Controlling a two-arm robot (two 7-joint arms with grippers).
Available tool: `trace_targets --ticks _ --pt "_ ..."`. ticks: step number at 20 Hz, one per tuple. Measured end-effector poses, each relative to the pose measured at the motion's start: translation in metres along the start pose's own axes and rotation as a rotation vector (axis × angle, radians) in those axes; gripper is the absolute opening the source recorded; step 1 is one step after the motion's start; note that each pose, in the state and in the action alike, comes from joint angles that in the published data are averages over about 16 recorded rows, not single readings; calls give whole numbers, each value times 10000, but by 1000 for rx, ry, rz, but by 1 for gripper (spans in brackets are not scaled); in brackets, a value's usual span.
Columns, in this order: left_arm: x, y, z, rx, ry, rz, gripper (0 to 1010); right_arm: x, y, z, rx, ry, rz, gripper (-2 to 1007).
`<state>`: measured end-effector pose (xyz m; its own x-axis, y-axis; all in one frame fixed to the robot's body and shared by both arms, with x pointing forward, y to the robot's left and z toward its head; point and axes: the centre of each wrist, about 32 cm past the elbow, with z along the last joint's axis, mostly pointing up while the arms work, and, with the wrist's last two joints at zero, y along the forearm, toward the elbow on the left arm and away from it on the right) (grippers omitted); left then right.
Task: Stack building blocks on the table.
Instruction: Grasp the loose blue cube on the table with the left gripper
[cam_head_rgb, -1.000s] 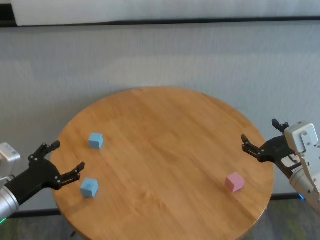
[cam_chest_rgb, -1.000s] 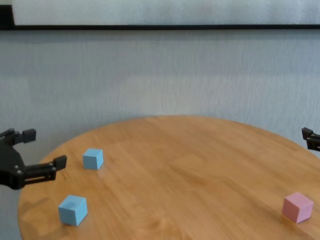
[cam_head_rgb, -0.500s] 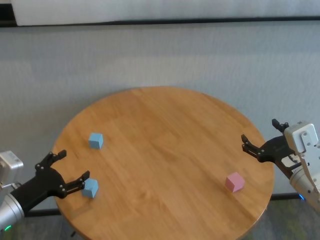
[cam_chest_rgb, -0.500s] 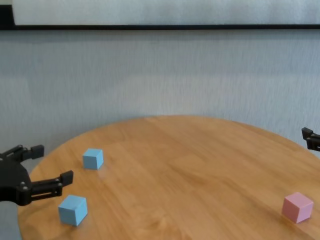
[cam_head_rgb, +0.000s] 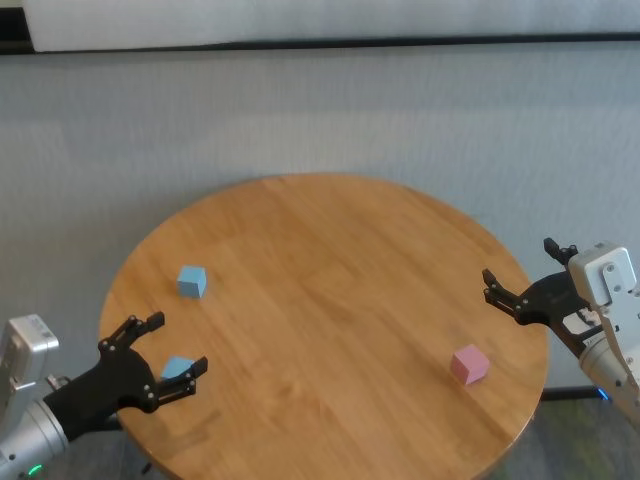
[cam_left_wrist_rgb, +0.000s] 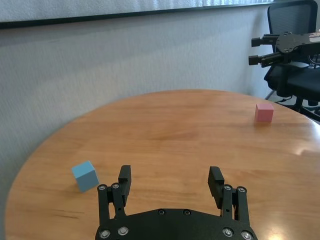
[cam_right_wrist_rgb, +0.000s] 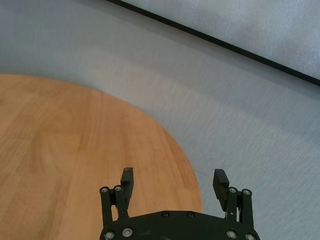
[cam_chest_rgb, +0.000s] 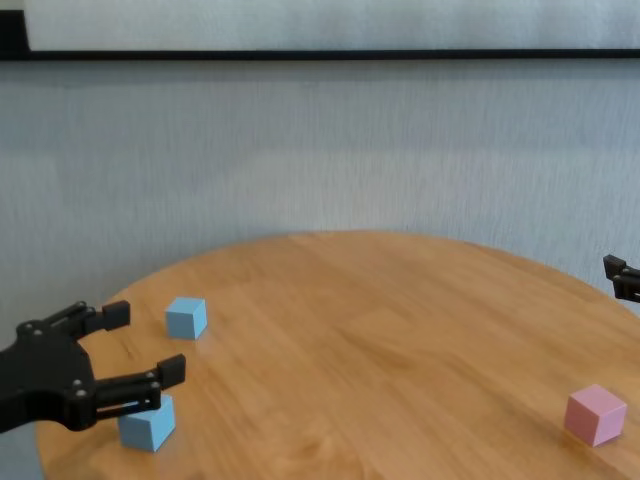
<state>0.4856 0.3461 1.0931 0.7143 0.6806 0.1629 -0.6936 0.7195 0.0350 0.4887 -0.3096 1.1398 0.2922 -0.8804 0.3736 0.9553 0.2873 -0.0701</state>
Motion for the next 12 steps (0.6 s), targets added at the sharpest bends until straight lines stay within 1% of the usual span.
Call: trace_targets --ticks 4,12 --pt "-14 -22 -54 -6 14 -21 1000 0 0 0 0 0 0 1005" --pt "-4 -45 -178 9 30 -37 1000 0 0 0 0 0 0 1005"
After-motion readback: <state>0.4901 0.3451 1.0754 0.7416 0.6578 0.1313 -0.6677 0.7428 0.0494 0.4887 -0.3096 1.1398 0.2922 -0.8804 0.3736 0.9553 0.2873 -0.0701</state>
